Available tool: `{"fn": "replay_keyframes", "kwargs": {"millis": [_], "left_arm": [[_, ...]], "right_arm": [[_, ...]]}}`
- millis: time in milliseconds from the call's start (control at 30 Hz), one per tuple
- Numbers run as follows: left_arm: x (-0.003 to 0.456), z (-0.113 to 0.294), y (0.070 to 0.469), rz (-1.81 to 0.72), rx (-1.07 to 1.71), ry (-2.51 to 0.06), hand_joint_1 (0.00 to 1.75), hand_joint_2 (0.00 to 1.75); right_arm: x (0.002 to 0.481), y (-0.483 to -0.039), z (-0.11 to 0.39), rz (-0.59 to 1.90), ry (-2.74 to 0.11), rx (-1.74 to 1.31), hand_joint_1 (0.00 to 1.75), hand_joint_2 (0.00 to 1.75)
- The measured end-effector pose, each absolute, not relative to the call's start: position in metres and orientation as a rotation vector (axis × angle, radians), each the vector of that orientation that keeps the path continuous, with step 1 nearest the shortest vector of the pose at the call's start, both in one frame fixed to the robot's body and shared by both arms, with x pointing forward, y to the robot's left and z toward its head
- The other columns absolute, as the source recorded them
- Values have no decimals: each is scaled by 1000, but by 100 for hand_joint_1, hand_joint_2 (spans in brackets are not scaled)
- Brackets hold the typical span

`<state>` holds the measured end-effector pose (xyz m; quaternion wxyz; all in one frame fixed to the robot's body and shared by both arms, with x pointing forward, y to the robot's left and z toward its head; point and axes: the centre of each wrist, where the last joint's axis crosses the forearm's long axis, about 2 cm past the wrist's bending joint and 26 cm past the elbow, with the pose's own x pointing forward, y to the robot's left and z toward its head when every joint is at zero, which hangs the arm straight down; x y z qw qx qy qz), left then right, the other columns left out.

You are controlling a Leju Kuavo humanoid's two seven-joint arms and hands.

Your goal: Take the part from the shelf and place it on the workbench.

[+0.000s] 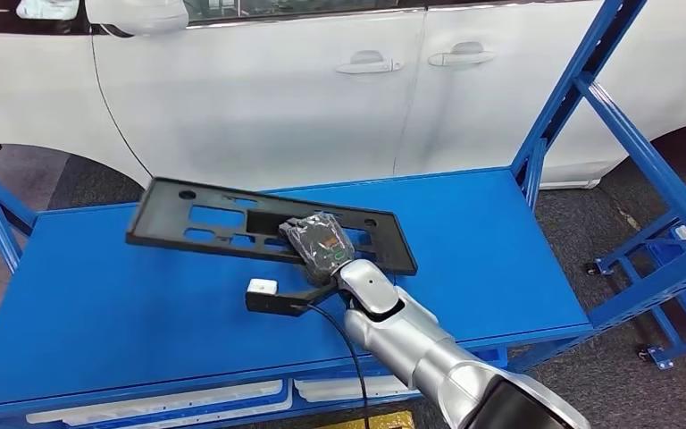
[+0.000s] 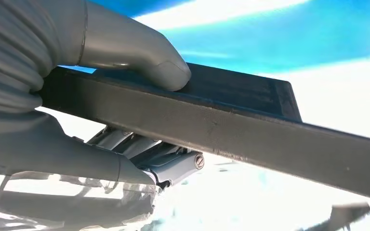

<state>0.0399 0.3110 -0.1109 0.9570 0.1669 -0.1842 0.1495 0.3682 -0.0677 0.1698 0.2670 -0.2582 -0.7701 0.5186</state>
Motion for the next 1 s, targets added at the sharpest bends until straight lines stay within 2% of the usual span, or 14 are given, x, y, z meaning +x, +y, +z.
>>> {"fn": "replay_keyframes", "kwargs": {"millis": [133, 300, 367, 467, 600, 1000], "left_arm": [[39, -111, 310, 357, 323, -377, 0, 175], [35, -112, 309, 426, 275, -423, 0, 175], [35, -112, 307, 458, 237, -452, 0, 175], [35, -112, 305, 491, 210, -474, 0, 175], [36, -112, 306, 501, 226, -475, 0, 175], [38, -112, 311, 496, 281, -429, 0, 175]], "right_arm": [[366, -82, 205, 1009, -2252, -301, 175, 175], [344, -118, 237, 431, -2378, 514, 175, 175], [335, -135, 252, 329, -2381, 842, 175, 175], [319, -156, 269, 327, -2407, 1203, 175, 175], [301, -174, 288, 397, -2475, 1357, 175, 175], [283, -190, 294, 435, -2546, 1340, 175, 175]]}}
